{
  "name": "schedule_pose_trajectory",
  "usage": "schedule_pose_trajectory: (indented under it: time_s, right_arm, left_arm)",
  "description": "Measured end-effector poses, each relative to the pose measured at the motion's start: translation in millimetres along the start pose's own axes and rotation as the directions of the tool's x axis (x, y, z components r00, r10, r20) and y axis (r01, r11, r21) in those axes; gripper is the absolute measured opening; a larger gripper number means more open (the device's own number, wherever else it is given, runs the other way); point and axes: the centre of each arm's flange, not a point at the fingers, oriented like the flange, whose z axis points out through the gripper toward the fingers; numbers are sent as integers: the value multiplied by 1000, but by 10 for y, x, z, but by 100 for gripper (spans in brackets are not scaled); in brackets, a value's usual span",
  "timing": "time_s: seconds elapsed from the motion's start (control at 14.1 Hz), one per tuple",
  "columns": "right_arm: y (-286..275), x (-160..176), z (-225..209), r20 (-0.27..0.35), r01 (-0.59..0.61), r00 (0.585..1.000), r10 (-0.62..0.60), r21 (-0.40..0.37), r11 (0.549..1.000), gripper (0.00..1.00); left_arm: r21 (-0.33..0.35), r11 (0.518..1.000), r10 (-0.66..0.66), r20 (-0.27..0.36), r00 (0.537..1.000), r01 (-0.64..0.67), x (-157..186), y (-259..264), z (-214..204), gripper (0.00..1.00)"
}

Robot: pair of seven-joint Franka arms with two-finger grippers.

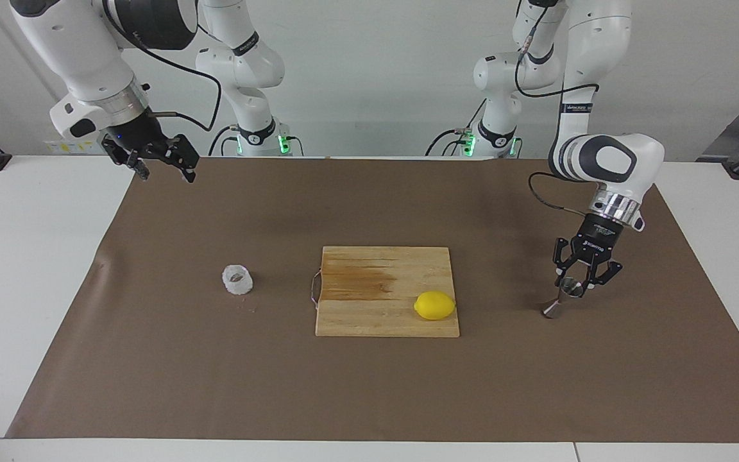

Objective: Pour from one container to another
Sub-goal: 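Lift the silver cup with the left gripper and carry it toward the board, then lower the silver cup onto the board beside the lemon and open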

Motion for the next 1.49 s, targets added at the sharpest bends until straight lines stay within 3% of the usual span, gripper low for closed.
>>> schedule_pose_trajectory:
  time_s: [0.36,0.71,1.14,1.49]
  right_arm:
    - [0,0,0,0,0,1000,0,0,1000,100]
    - [0,0,0,0,0,1000,0,0,1000,100]
    - [0,0,0,0,0,1000,0,0,1000,100]
    - [0,0,0,0,0,1000,0,0,1000,100]
  left_arm:
    - [97,994,-50,68,996,43,-638,-597,79,48]
    - [182,983,-9,63,998,-2,-987,-1481,365,48]
    - [137,990,9,33,999,-13,-1248,-2997,602,48]
    - [141,990,-19,30,999,15,-1257,-3254,710,48]
